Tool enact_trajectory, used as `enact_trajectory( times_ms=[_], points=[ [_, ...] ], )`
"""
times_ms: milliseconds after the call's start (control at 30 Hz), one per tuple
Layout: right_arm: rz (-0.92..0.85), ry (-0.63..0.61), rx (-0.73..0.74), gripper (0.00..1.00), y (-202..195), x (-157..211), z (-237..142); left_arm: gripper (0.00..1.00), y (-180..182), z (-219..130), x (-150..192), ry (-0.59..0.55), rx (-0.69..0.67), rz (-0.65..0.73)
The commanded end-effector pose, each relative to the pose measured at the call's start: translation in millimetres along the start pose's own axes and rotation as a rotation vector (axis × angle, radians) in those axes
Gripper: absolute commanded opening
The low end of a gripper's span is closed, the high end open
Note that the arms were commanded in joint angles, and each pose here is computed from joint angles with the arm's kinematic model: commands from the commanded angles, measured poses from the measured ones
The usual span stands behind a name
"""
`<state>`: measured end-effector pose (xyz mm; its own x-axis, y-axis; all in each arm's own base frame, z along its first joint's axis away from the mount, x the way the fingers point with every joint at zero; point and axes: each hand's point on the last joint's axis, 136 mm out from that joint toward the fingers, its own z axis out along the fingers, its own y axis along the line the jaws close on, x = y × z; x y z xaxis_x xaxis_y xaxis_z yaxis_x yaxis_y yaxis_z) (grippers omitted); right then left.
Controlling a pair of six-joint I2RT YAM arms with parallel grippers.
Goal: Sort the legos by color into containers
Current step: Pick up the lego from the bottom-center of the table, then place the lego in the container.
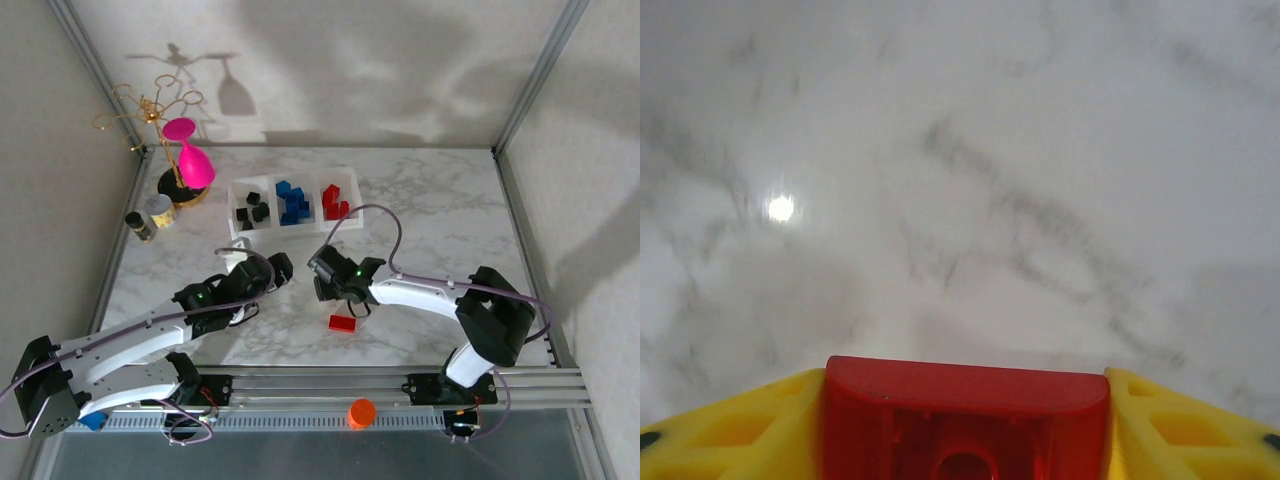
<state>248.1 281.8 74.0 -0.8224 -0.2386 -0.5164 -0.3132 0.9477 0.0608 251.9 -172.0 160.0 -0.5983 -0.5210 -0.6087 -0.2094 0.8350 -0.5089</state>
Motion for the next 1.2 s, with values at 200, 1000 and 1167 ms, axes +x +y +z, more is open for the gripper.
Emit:
enact_trajectory(
  times_ms=[200, 1000, 1167],
  points=[
    [0.076, -0.261, 0.037, 0.54, -36, -132, -8, 1.0, -26, -7, -41, -0.14, -0.003, 0.016],
    [0.046, -0.366, 0.132, 0.69, -86, -264, 67, 1.0, -29, 8, -72, -0.167, -0.006, -0.021],
    [0.05, -0.394, 0.112, 0.73, -86, -261, 44, 1.0, -30, 4, -73, -0.164, 0.009, -0.026]
  ],
)
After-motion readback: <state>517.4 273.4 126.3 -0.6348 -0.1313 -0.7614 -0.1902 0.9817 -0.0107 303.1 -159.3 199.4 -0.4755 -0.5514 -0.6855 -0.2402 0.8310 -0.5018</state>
